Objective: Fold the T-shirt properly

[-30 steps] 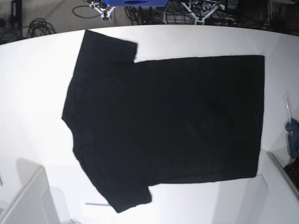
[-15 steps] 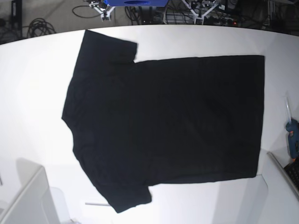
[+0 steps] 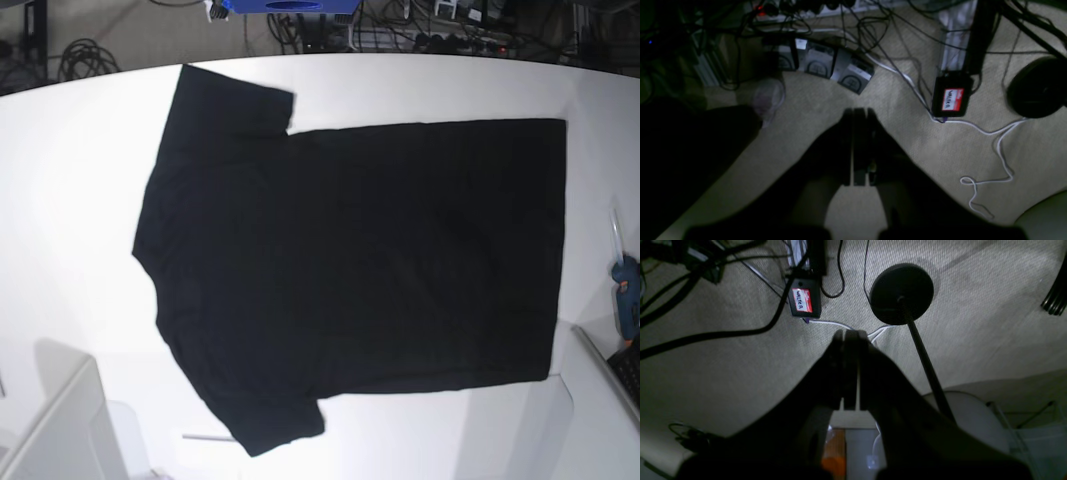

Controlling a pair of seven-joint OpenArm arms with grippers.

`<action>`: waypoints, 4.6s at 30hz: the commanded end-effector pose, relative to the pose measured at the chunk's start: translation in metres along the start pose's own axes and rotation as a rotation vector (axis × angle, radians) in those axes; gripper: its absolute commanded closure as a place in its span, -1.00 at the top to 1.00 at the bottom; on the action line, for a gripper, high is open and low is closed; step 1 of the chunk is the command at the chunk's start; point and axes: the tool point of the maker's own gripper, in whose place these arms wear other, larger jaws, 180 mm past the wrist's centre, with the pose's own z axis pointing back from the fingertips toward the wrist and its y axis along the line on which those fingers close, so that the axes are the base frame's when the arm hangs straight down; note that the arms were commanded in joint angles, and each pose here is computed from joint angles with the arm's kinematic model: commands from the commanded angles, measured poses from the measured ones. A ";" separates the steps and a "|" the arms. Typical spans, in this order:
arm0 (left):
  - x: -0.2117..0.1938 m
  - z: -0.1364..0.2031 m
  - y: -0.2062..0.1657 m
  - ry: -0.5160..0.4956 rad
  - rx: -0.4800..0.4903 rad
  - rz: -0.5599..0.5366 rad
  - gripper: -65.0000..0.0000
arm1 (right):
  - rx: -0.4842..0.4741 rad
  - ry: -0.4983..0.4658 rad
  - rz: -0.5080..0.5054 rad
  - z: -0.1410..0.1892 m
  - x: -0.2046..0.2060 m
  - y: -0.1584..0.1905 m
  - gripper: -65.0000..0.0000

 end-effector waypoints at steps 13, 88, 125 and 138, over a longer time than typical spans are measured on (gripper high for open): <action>0.004 0.063 0.072 -0.162 0.062 0.125 -1.00 | -0.159 -0.141 -0.168 0.055 -0.015 -0.073 -1.00; 0.178 0.247 0.240 -0.784 -0.006 0.465 0.43 | 0.437 -0.705 -0.453 0.223 0.222 -0.065 0.20; 0.214 0.186 0.207 -0.761 -0.131 0.550 0.43 | 0.518 -0.577 -0.432 0.183 0.206 -0.039 -1.00; 0.232 0.162 0.182 -0.714 -0.184 0.581 0.43 | 0.518 -0.575 -0.432 0.183 0.205 -0.039 -1.00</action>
